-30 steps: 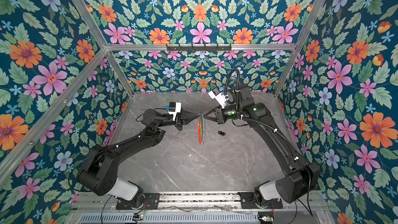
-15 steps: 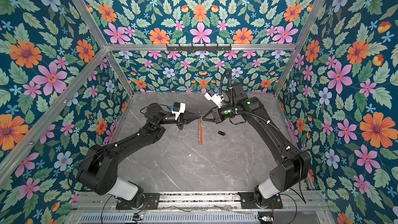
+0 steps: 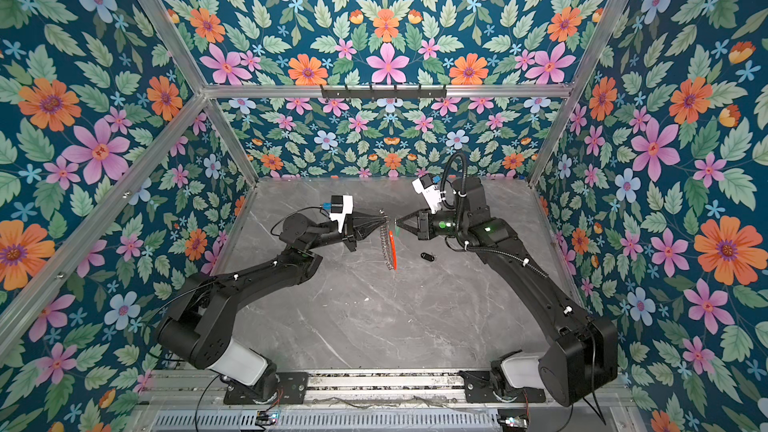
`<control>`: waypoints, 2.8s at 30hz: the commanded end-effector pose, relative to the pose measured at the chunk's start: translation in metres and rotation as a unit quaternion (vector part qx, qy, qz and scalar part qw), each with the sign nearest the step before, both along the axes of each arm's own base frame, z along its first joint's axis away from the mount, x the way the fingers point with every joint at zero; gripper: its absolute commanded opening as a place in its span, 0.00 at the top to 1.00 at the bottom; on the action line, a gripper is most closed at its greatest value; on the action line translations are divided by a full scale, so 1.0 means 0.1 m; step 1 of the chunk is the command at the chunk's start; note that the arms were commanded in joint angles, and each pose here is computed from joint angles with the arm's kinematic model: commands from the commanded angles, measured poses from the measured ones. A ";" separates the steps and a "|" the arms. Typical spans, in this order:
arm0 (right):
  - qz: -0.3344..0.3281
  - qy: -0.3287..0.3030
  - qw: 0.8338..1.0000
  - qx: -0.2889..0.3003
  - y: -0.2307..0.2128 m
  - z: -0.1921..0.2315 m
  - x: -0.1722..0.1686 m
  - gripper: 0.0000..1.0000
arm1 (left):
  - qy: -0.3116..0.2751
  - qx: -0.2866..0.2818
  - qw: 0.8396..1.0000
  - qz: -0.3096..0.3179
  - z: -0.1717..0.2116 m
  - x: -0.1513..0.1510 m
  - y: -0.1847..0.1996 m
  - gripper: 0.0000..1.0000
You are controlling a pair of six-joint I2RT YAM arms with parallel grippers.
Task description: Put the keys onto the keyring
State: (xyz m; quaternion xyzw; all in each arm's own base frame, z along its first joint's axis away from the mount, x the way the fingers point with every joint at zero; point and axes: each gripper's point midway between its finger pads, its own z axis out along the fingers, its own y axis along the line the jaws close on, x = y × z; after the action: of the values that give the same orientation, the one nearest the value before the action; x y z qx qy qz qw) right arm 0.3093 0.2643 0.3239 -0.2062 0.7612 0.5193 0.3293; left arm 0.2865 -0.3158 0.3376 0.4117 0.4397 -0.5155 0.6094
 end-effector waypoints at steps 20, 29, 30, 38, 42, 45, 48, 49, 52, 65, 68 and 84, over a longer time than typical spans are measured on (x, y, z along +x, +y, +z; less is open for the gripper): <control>0.047 -0.043 0.989 0.131 0.11 0.57 -0.08 1.00 | -0.048 -0.059 0.995 0.071 0.41 -0.01 0.19 1.00; 0.061 -0.050 0.989 0.121 0.15 0.62 -0.14 1.00 | -0.042 -0.057 0.995 0.073 0.40 0.05 0.19 1.00; 0.060 -0.051 0.989 0.122 0.16 0.63 -0.14 1.00 | -0.044 -0.061 0.995 0.069 0.41 0.04 0.19 1.00; 0.039 -0.039 0.992 0.115 0.20 0.57 -0.05 1.00 | -0.047 -0.079 0.994 0.058 0.47 0.00 0.19 1.00; 0.032 -0.035 0.992 0.114 0.20 0.57 -0.02 1.00 | -0.050 -0.080 0.994 0.054 0.48 -0.02 0.19 1.00; 0.034 -0.036 0.992 0.118 0.20 0.60 -0.03 1.00 | -0.048 -0.081 0.994 0.052 0.48 -0.02 0.19 1.00; 0.036 -0.036 0.992 0.118 0.20 0.61 -0.03 1.00 | -0.049 -0.082 0.994 0.051 0.48 -0.03 0.19 1.00; 0.035 -0.033 0.992 0.118 0.20 0.61 -0.02 1.00 | -0.049 -0.082 0.994 0.050 0.49 -0.03 0.19 1.00; 0.037 -0.030 0.992 0.118 0.22 0.60 -0.01 1.00 | -0.051 -0.082 0.994 0.049 0.50 -0.03 0.19 1.00; 0.046 -0.030 0.992 0.114 0.29 0.65 -0.03 1.00 | -0.050 -0.078 0.995 0.048 0.47 -0.03 0.18 1.00; 0.049 -0.032 0.992 0.113 0.30 0.67 -0.05 1.00 | -0.049 -0.077 0.995 0.049 0.46 -0.03 0.17 1.00; 0.006 -0.002 0.996 0.089 0.27 0.51 0.09 1.00 | -0.063 -0.079 0.994 0.047 0.49 -0.06 0.18 1.00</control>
State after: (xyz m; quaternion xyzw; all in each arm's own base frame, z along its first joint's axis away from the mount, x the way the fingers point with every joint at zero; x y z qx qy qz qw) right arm 0.3088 0.2932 0.3816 -0.2032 0.6952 0.6001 0.3394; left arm 0.2911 -0.2999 0.3758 0.3583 0.4098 -0.4967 0.6760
